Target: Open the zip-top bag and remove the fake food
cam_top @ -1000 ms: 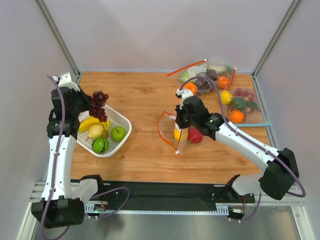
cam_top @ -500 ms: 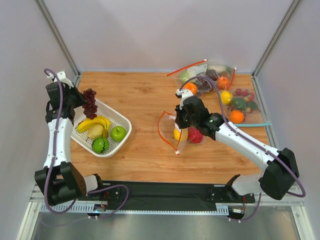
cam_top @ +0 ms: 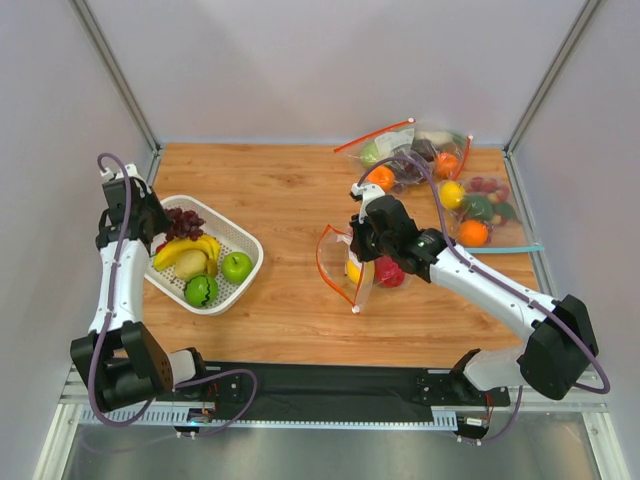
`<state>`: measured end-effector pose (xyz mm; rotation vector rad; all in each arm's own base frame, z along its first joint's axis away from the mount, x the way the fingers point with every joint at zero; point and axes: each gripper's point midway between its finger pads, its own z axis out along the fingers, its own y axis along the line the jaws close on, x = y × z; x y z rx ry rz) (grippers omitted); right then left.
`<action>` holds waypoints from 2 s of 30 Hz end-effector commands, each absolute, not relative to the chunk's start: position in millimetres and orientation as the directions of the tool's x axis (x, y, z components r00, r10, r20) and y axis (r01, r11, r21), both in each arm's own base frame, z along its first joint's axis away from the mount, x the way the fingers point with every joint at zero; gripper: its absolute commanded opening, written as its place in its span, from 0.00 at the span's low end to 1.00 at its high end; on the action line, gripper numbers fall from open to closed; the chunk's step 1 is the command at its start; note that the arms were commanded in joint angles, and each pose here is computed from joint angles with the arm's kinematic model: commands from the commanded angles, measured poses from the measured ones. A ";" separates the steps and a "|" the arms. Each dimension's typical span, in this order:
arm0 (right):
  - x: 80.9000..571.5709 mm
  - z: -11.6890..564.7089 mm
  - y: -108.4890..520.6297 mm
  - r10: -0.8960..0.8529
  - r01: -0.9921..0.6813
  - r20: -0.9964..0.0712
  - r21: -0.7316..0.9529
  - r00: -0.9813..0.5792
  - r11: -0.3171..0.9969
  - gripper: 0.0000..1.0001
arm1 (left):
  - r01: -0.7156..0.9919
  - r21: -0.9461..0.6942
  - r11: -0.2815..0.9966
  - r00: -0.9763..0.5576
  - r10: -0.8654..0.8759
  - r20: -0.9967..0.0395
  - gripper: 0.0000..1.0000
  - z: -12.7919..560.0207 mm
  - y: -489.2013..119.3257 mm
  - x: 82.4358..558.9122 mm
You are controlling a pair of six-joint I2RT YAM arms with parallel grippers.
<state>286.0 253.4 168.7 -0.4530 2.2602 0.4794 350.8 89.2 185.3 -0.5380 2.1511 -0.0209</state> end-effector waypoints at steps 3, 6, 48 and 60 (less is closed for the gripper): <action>289.4 181.5 256.4 -0.144 -0.471 -0.778 0.211 -0.611 0.856 0.00 | -0.411 -0.158 0.898 -0.497 -0.366 -0.786 0.51 198.8 100.2 337.7; 288.8 183.6 255.6 -0.141 -0.470 -0.780 0.212 -0.610 0.857 0.00 | -0.370 -0.168 0.914 -0.473 -0.341 -0.813 0.76 212.6 95.5 339.4; 280.1 208.8 216.2 -0.059 -0.348 -0.811 0.183 -0.582 0.919 0.00 | 0.766 -0.345 0.542 -0.467 0.101 -0.879 0.82 203.7 -384.4 247.7; 287.4 198.2 190.1 0.030 -0.254 -0.795 0.229 -0.606 0.940 0.00 | 0.683 -0.341 0.646 -0.492 0.061 -0.868 0.86 167.9 -406.9 284.8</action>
